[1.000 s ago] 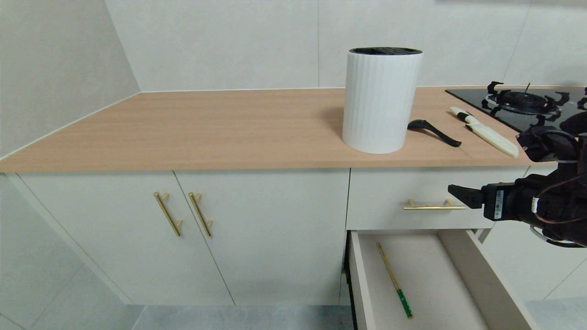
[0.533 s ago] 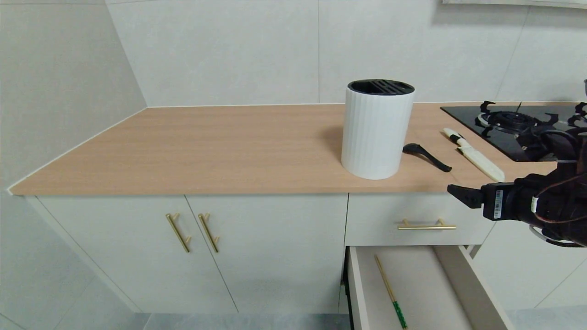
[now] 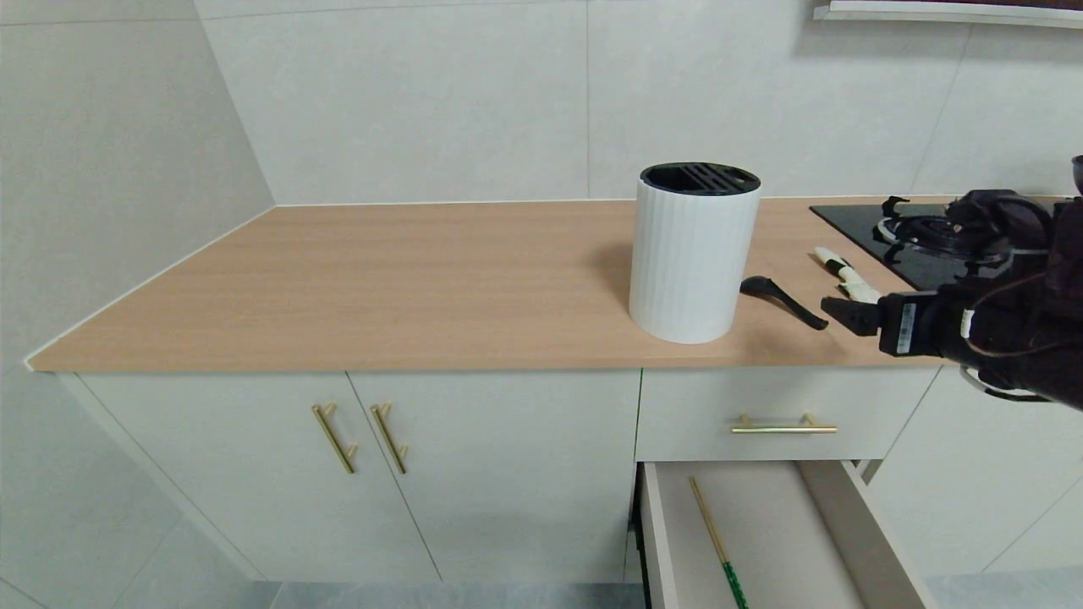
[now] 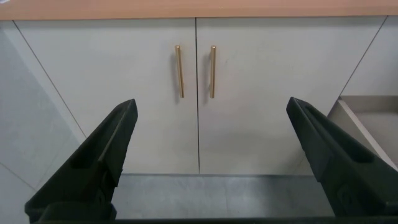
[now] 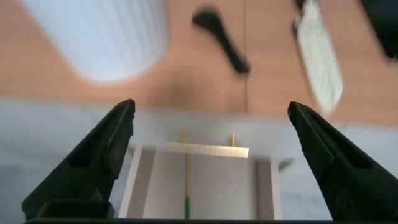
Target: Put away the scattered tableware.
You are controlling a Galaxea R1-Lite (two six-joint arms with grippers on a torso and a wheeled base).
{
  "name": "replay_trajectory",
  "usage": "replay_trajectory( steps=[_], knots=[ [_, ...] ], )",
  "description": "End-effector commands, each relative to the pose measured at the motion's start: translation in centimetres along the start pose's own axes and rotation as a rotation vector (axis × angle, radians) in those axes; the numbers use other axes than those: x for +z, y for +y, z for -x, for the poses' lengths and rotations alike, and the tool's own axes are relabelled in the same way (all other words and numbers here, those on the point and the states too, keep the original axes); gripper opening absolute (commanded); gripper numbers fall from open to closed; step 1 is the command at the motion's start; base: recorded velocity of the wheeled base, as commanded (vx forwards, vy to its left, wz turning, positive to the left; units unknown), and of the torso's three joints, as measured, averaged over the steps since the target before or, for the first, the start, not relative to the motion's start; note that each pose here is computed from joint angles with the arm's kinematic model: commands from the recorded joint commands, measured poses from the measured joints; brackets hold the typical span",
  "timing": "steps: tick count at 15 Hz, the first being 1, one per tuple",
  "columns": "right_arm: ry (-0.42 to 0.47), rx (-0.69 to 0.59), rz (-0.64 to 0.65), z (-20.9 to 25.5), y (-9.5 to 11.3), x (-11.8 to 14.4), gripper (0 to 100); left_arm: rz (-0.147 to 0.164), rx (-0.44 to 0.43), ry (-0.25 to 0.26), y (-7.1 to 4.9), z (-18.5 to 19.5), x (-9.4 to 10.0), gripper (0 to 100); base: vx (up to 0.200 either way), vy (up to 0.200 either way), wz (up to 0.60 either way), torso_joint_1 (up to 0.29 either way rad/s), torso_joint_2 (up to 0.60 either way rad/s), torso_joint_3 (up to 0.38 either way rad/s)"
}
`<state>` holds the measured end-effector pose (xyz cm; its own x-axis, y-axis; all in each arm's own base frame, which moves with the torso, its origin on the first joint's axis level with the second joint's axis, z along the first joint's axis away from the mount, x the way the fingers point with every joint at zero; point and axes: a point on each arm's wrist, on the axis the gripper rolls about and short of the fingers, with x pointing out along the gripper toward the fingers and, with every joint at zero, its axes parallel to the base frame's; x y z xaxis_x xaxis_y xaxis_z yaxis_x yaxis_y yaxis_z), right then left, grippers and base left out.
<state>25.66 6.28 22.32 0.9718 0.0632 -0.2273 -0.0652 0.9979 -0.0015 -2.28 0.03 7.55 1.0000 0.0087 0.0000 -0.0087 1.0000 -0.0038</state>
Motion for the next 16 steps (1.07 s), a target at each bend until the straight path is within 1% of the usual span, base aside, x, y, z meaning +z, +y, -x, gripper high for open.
replay_trajectory(
  steps=[1, 3, 5, 6, 8, 10, 13, 15, 16],
  knots=[
    [0.015, -0.011, 0.013, -4.7, -0.5, 0.9, 100, 0.001, 0.000, 0.000, 0.0, 0.0, 0.0, 100, 0.000, 0.000, 0.00, 0.000, 0.00, 0.000],
    [0.028, 0.030, 0.072, -7.9, -0.2, 1.3, 100, -0.001, 0.000, 0.000, 0.0, 0.0, 0.0, 100, 0.000, 0.000, 0.00, 0.000, 0.00, 0.000],
    [0.069, 0.038, 0.072, -8.7, -0.2, 0.0, 100, -0.001, 0.000, 0.000, 0.0, 0.0, 0.0, 100, 0.000, 0.000, 0.00, 0.000, 0.00, 0.000],
    [0.113, 0.055, 0.074, -10.2, -0.5, -1.6, 100, 0.001, 0.000, 0.000, 0.0, 0.0, 0.0, 100, 0.000, 0.000, 0.00, 0.000, 0.00, 0.000],
    [0.076, 0.060, 0.062, -11.3, -0.7, -1.8, 100, 0.001, 0.000, 0.000, 0.0, 0.0, 0.0, 100, 0.000, 0.000, 0.00, 0.000, 0.00, 0.000],
    [0.103, 0.050, 0.062, -12.6, -1.0, -3.0, 100, 0.001, 0.000, 0.000, 0.0, 0.0, 0.0, 100, 0.000, 0.000, 0.00, 0.000, 0.00, 0.000],
    [0.088, 0.043, 0.059, -14.2, -1.0, -4.0, 100, 0.001, 0.000, 0.000, 0.0, 0.0, 0.0, 100, 0.000, 0.000, 0.00, 0.000, 0.00, 0.000],
    [0.087, 0.036, 0.054, -14.6, -1.2, -4.1, 100, 0.001, 0.000, 0.000, 0.0, 0.0, 0.0, 100, 0.000, 0.000, 0.00, 0.000, 0.00, 0.000],
    [0.073, 0.024, 0.003, -14.9, -1.7, -3.5, 100, 0.001, 0.000, 0.000, 0.0, 0.0, 0.0, 100, 0.000, 0.000, 0.00, 0.000, 0.00, 0.000]
  ],
)
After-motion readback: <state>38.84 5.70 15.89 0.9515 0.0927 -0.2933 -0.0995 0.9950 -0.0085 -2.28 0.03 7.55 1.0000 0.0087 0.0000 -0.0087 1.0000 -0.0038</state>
